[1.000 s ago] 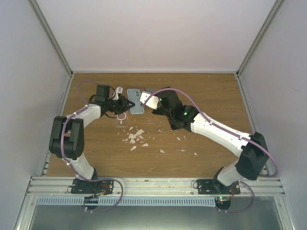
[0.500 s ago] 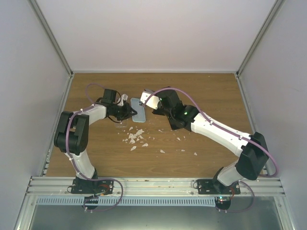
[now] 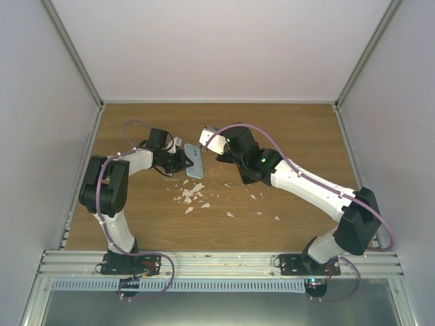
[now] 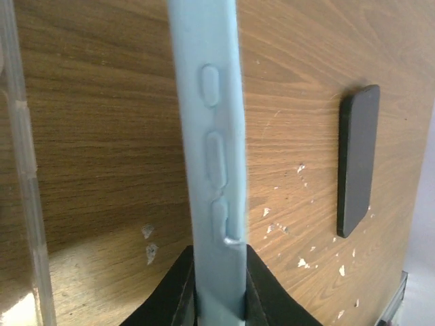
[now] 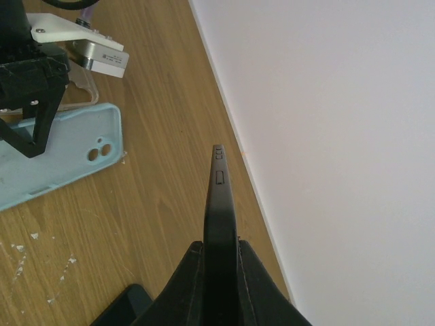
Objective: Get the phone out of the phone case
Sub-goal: Place the phone case at the center of the board.
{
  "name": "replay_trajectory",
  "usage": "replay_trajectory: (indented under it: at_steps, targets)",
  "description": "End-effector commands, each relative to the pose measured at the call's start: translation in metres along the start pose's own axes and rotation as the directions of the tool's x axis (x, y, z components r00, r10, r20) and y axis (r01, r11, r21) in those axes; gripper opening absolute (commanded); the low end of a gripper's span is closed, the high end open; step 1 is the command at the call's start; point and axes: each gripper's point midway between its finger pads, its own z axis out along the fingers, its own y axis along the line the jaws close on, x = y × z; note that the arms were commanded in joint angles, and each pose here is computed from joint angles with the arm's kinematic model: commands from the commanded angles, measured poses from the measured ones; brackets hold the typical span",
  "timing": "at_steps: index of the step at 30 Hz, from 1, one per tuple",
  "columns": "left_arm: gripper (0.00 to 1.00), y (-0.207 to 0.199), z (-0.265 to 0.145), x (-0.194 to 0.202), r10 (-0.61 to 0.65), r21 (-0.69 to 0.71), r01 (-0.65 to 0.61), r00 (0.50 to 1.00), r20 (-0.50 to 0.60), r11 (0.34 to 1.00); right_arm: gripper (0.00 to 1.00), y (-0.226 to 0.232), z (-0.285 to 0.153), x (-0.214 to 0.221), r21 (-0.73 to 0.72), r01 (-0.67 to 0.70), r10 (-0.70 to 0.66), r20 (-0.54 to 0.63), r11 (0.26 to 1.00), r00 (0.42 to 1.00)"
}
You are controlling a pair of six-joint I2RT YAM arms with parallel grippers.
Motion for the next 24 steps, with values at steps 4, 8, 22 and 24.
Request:
replay_trajectory:
  at_steps: [4,8,22,24]
  targets:
    - [0.21,0.007,0.005,0.0,0.033,-0.05,-0.032,0.999,0.013,0.998,0.01,-0.023,-0.012,-0.014,0.057,-0.045,0.042,0.056,0.997,0.998]
    - [0.33,0.007,0.002,-0.003,0.04,-0.067,-0.038,0.999,0.025,0.997,0.0,-0.022,-0.011,-0.014,0.055,-0.046,0.043,0.057,0.997,0.997]
    - [0.69,-0.007,-0.007,-0.002,0.091,-0.091,-0.086,0.994,0.057,0.992,0.0,-0.024,-0.011,-0.018,0.053,-0.047,0.043,0.064,0.997,0.997]
    - [0.72,-0.006,-0.009,-0.004,0.097,-0.107,-0.09,0.993,0.068,0.99,0.0,-0.024,-0.011,-0.018,0.052,-0.048,0.045,0.062,0.997,0.997]
